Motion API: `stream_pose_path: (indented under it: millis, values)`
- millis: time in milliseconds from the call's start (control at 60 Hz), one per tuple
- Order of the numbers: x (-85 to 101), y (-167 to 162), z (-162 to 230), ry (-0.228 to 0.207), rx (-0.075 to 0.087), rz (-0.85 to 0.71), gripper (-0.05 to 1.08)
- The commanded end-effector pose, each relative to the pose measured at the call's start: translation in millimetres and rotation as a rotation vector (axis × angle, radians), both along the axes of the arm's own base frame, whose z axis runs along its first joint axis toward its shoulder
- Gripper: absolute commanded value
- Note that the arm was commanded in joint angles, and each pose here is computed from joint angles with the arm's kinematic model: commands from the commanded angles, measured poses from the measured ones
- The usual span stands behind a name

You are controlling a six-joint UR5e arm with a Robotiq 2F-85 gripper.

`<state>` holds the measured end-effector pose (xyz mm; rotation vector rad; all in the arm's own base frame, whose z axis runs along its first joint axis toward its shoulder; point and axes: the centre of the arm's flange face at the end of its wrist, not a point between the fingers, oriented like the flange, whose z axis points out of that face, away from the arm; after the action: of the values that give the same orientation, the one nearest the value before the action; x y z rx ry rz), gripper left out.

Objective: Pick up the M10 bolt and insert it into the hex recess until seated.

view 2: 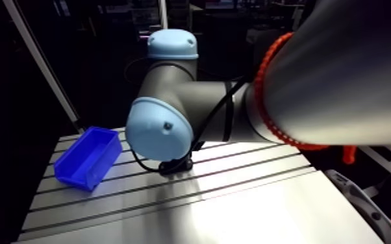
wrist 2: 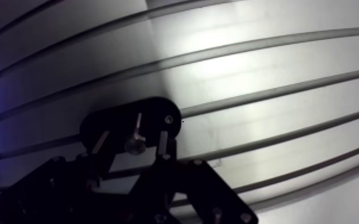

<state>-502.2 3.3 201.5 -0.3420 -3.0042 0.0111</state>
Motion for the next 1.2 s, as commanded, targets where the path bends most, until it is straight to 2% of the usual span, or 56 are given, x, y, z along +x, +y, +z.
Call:
stream_pose_path:
  millis: [17,617,1200]
  values:
    - [0.0,0.0,-0.9,-0.001,0.0,0.0,0.53]
    - [1.1,-0.4,-1.4,-0.002,-0.002,0.0,0.64]
    - [1.1,-0.5,-2.0,-0.003,-0.003,0.001,0.68]
